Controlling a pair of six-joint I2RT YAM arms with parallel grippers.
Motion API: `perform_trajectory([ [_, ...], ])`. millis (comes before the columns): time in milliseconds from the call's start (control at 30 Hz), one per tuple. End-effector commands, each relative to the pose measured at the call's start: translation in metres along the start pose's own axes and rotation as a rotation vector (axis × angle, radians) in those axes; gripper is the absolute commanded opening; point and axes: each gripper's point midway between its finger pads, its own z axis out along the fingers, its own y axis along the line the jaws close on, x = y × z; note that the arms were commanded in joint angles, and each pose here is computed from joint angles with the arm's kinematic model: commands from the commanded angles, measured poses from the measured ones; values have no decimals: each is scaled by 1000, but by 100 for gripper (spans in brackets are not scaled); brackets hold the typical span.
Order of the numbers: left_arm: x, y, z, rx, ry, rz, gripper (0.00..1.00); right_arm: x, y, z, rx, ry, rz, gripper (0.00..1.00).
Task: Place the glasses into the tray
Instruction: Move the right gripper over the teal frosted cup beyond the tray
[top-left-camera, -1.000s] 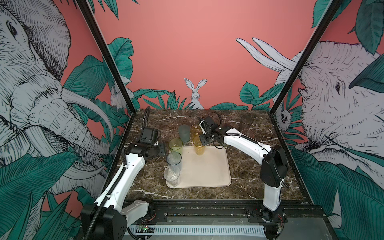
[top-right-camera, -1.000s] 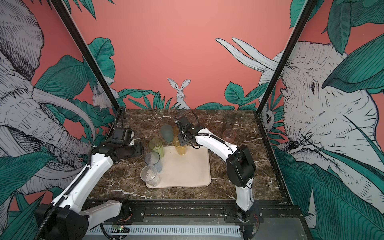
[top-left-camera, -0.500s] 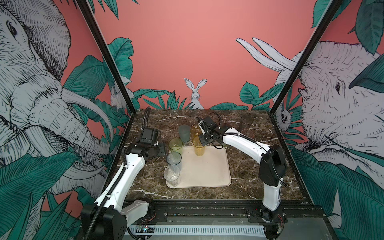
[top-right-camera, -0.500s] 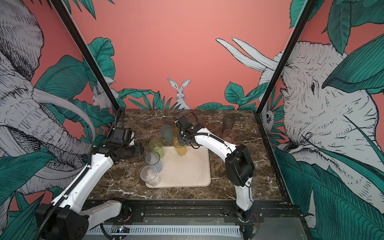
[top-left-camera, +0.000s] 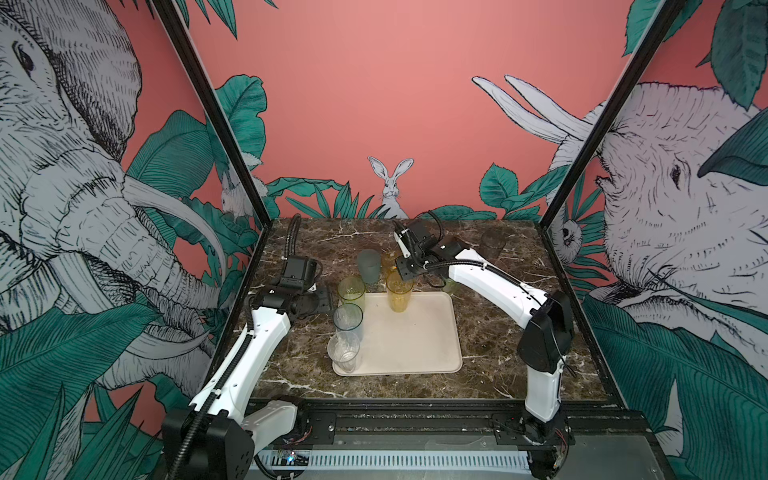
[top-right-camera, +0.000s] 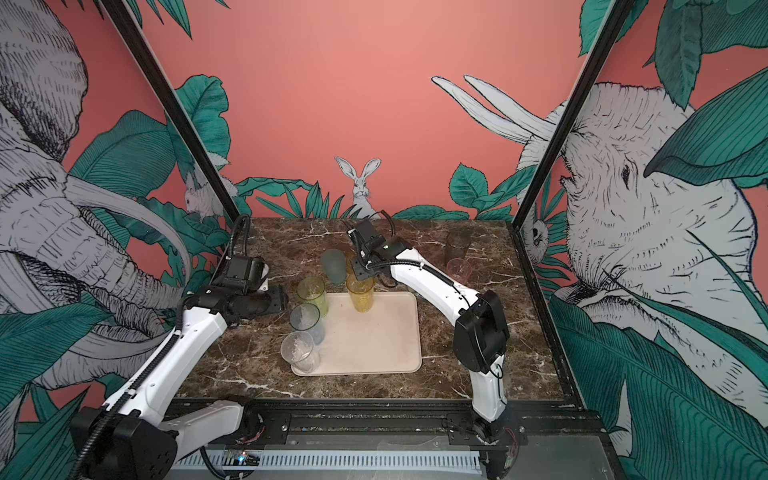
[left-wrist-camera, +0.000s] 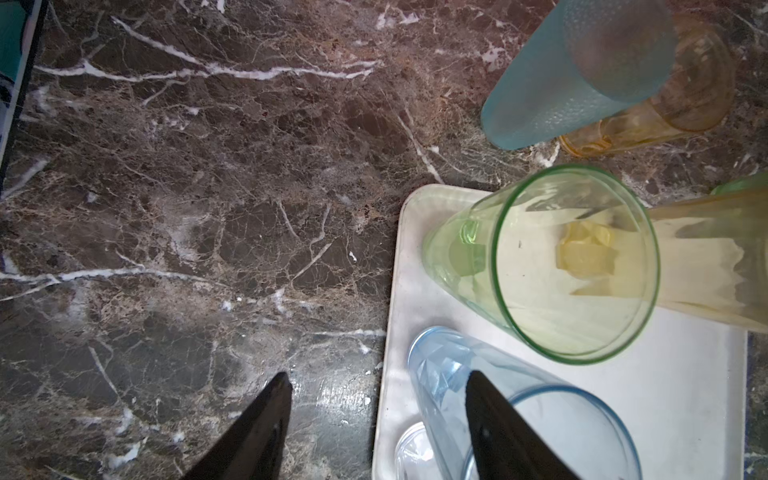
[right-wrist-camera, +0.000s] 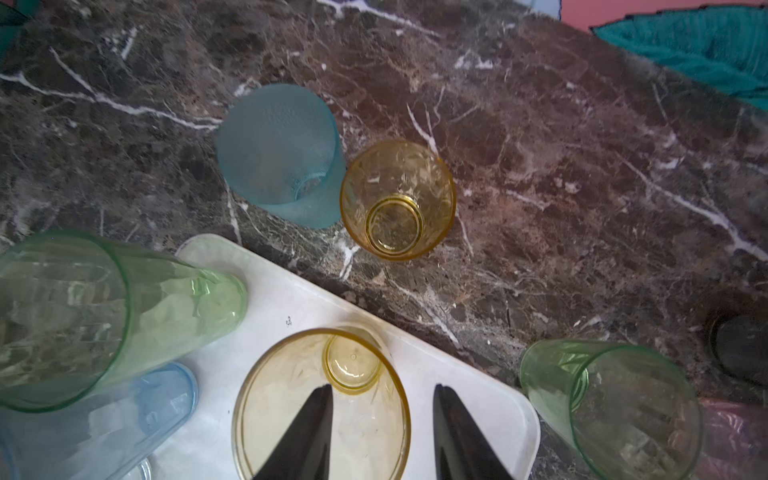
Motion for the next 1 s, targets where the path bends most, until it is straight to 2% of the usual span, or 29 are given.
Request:
perform_trajectory([
  [0, -1, 1, -5, 5, -16, -18, 68, -11, 1, 2, 3, -10, -45, 44],
  [300, 0, 1, -7, 8, -19, -19, 68, -41, 13, 21, -34, -33, -65, 44],
  [433, 1, 4, -9, -6, -16, -13, 68, -51, 26, 30, -93, -64, -92, 44],
  [633, 0, 5, -13, -13, -18, -10, 68, -59, 33, 46, -119, -97, -114, 44],
  [967, -1, 5, -16, -10, -23, -9, 68, -60, 31, 76, -100, -67, -103, 46],
])
